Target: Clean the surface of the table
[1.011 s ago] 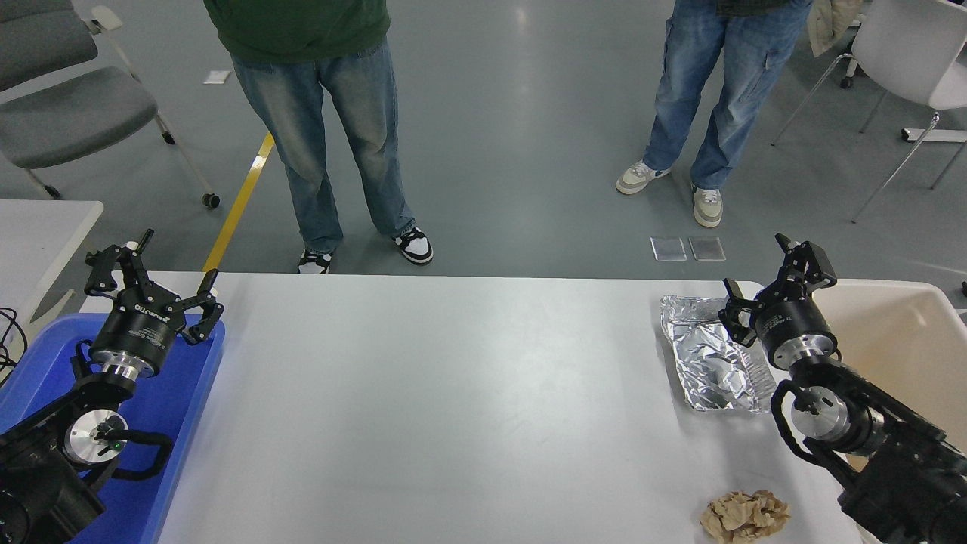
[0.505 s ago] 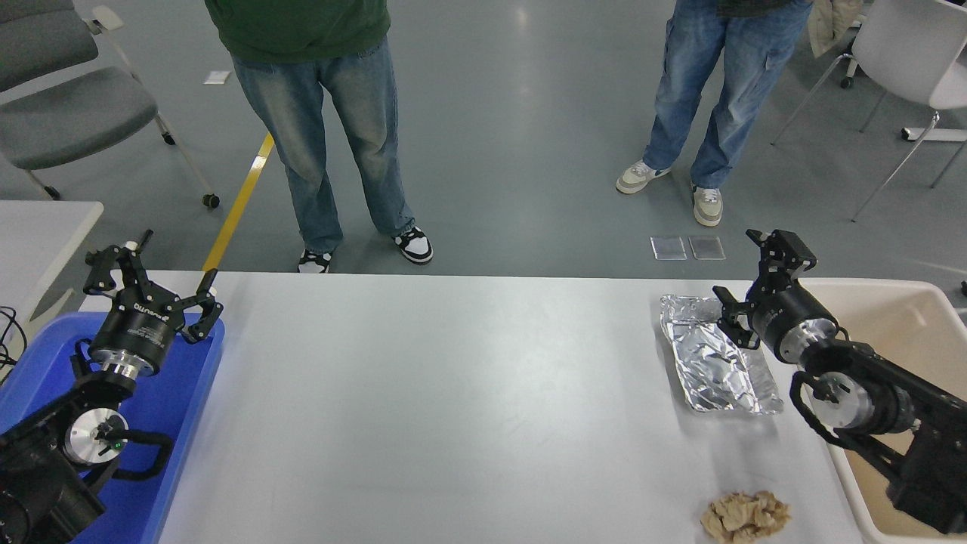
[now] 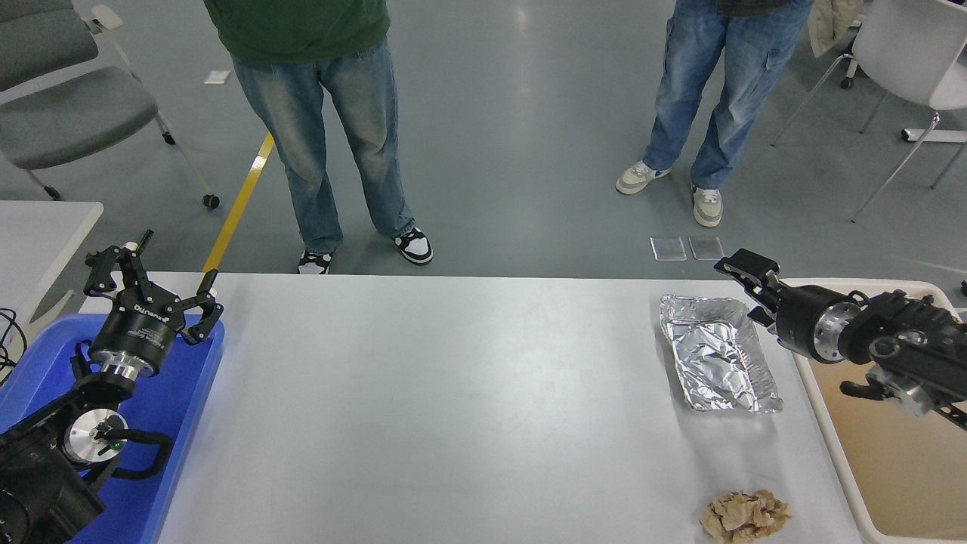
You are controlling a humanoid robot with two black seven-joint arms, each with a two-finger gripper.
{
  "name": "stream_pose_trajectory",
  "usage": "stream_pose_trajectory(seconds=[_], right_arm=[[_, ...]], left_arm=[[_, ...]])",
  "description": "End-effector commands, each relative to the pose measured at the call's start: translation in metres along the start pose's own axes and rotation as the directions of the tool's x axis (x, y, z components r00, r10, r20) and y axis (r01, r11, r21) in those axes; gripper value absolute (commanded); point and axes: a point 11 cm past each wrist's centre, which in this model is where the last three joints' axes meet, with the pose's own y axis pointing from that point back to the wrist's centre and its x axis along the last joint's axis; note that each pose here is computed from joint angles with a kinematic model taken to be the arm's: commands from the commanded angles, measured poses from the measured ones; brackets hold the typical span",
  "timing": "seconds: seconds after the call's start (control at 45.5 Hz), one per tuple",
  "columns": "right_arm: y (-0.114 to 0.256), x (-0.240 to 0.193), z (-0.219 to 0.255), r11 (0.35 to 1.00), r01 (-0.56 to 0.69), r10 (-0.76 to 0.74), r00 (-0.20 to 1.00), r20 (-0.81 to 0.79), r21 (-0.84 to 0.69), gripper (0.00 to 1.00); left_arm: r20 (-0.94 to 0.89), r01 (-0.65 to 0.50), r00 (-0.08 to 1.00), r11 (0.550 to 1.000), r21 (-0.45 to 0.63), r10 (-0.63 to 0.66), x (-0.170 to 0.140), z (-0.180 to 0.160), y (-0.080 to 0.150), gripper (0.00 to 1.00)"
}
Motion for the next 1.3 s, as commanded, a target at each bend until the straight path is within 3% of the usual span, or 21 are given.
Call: stream_pose_trajectory(seconds=[0.0,0.176,0.418,0.593,0.901,1.011,1.143,1.275], right_arm=[[0.007,-0.012,0.022,1.000,0.003,-0.011,0.933,-0.359,-0.022,1.00],[0.012,-0.020,0.045,1.000,-0.002,-0.015,0.831,-0.557,-0.029,1.00],[0.001,-0.011,0.075,0.996,-0.046,-0.021,0.716,-0.698,-0.077,1.00],[-0.014,-0.021,0.068,0.996,-0.057,-0.008,0.740,-0.672,-0.074,1.00],[-0.029,-0.065,0.062,0.994,0.050,-0.102,0.733,-0.673,-0.096,1.00],[-0.033,-0.056,0.071,0.980,0.079,-0.180,0.751,-0.636,-0.184,1.00],[-0.035,-0.054,0.063,0.949,0.226,-0.307,0.813,-0.494,-0.219,1.00],[-0.039,-0.023,0.067,0.951,0.199,-0.292,0.824,-0.484,-0.236,1.00]], left_arm=[[0.000,0.000,1.000,1.000,-0.001,0.000,0.000,0.000,0.000,1.00],[0.000,0.000,1.000,1.000,0.000,0.000,0.000,0.000,0.000,1.00],[0.000,0.000,1.000,1.000,0.000,0.000,0.000,0.000,0.000,1.00],[0.000,0.000,1.000,1.000,-0.001,0.000,0.000,0.000,0.000,1.00],[0.000,0.000,1.000,1.000,0.000,0.000,0.000,0.000,0.000,1.00],[0.000,0.000,1.000,1.000,-0.001,0.000,0.000,0.000,0.000,1.00],[0.000,0.000,1.000,1.000,-0.001,0.000,0.000,0.000,0.000,1.00],[0.000,0.000,1.000,1.000,0.000,0.000,0.000,0.000,0.000,1.00]])
